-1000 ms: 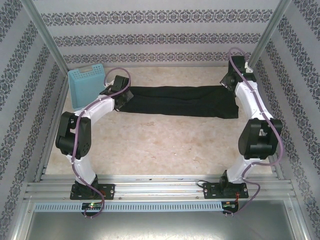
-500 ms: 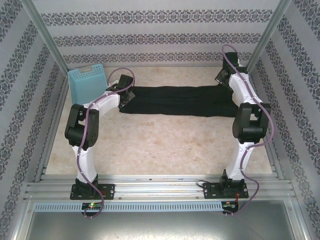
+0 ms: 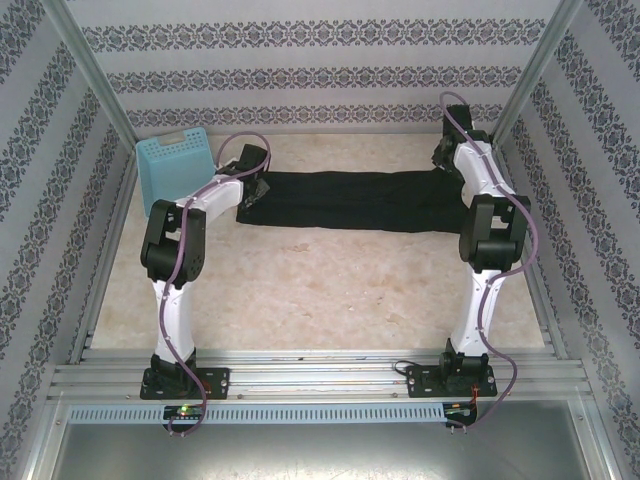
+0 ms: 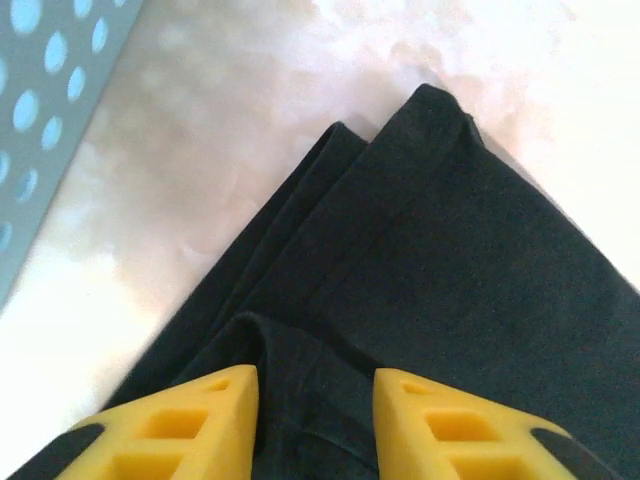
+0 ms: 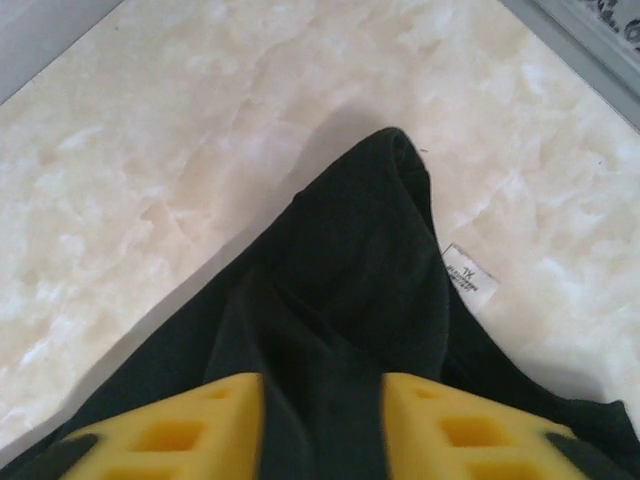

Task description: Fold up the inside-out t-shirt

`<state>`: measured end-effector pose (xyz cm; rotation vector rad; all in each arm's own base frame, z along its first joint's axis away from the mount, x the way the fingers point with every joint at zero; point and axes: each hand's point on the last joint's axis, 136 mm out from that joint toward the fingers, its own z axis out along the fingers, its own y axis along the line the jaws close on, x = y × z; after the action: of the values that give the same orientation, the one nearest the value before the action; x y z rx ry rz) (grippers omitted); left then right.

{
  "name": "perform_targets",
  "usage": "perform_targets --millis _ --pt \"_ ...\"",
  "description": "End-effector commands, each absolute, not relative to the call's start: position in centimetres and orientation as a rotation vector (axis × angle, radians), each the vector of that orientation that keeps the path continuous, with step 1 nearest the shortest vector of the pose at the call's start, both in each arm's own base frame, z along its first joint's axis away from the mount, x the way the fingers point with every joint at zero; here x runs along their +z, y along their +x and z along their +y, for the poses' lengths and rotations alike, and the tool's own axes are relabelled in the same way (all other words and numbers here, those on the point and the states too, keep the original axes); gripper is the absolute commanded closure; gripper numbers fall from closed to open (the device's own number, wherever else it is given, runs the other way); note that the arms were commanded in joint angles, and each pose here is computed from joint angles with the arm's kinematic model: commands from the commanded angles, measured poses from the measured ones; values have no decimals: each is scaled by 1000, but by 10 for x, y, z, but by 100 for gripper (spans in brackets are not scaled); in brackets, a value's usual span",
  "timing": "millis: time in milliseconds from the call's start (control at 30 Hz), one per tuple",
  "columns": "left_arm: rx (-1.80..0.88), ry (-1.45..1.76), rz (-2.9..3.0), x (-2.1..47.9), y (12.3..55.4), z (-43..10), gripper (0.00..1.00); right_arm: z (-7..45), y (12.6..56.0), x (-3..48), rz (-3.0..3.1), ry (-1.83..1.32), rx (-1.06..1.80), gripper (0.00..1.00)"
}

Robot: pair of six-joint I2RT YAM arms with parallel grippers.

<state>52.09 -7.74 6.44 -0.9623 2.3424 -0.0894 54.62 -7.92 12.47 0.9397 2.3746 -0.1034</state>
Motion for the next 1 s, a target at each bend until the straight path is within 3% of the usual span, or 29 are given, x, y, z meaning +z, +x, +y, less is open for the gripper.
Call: perform_targets --millis 0,133,433,667,967 --pt "-80 -923 2342 86 523 -73 54 -85 545 146 2372 900 -142 42" --pt "-107 -768 2360 115 524 -100 42 -67 528 162 2397 829 -40 36" --pt "-248 -514 2458 96 498 -176 47 14 474 120 2522 708 301 36" --pt "-231 -575 2511 54 514 -154 49 22 482 68 2621 760 357 37" --pt "-205 -608 2560 24 520 -128 49 -20 503 32 2649 903 238 38"
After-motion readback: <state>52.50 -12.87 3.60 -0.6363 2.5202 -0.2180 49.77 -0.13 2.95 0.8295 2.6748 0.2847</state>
